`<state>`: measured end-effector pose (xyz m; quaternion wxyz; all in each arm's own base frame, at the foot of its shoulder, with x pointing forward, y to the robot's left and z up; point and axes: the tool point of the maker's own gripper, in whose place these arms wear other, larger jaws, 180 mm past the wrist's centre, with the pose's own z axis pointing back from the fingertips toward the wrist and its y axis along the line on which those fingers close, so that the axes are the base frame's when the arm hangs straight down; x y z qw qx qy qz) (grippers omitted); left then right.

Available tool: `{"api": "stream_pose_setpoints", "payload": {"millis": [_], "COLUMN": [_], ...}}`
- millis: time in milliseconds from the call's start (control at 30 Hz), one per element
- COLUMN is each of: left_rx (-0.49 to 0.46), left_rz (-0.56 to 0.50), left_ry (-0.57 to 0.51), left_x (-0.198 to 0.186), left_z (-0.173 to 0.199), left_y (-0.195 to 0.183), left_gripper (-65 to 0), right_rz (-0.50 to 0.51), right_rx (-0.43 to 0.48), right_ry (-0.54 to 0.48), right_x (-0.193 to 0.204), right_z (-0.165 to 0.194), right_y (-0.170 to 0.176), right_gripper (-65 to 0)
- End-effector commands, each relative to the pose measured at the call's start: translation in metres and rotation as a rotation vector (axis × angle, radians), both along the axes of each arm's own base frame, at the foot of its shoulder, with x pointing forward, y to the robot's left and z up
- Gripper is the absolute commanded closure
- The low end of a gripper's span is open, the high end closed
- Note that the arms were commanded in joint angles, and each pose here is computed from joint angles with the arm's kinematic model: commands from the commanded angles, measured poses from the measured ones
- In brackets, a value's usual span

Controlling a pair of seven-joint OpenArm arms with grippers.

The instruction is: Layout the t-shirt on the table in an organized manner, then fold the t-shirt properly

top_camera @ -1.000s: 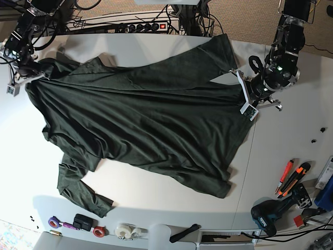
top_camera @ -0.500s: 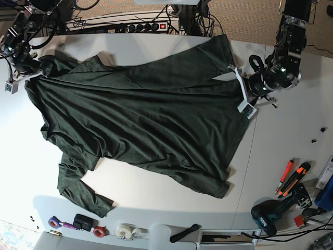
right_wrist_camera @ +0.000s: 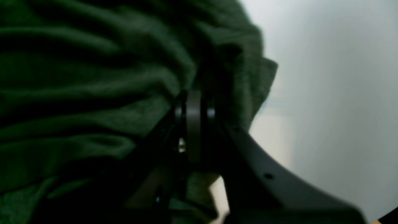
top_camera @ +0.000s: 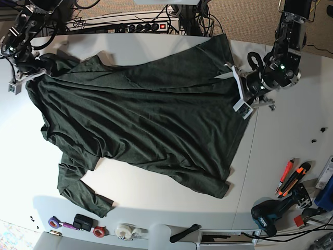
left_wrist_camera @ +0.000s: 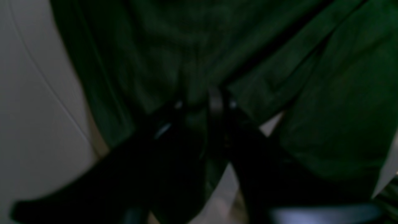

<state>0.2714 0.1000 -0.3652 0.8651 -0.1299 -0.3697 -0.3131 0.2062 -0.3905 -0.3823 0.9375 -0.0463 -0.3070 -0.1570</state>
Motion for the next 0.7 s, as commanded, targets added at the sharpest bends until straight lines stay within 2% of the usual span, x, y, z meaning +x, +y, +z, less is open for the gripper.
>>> {"api": "stream_pose_setpoints", "payload": {"millis": [0,67,100,133,233,267,367,500,667], "left_rx": [-0.022,-0.027,-0.028,-0.028,-0.027,-0.027,-0.025,-0.007,-0.131], "left_rz": [-0.01,-0.018,-0.019,-0.02,-0.02,-0.013,0.038,0.038,-0.071], "left_ry": [-0.058,-0.08,-0.088,-0.094,-0.108,-0.109,-0.105,-0.035,0.022], "left_x": [0.008,0.01,0.011,0.013,0.018,0.019,0.023,0.013,-0.013], "left_z": [0.017,0.024,0.027,0.029,0.033,0.033,0.033,0.023,0.025], "left_y": [-0.003,-0.006,-0.007,-0.007,-0.007,-0.006,0.0,0.002,-0.015], "left_gripper": [-18.9,-19.7,-19.7,-19.7,-22.2,-24.4,-31.9,-32.5,-32.4], "right_rz": [0.022,0.037,0.044,0.05,0.085,0.089,0.098,0.13,0.238], "right_rx": [-0.039,-0.059,-0.07,-0.078,-0.089,-0.086,-0.1,-0.136,-0.171], "right_ry": [-0.047,-0.073,-0.085,-0.096,-0.131,-0.142,-0.162,-0.212,-0.275], "right_x": [0.01,0.016,0.018,0.02,0.027,0.029,0.032,0.04,0.049], "right_z": [0.019,0.029,0.035,0.039,0.051,0.053,0.061,0.077,0.101], "right_y": [-0.005,-0.004,-0.003,-0.002,0.004,0.005,0.007,0.011,0.031], "right_gripper": [-2.6,-2.7,-4.8,-9.1,-27.6,-30.2,-30.4,-30.4,-30.4]}}
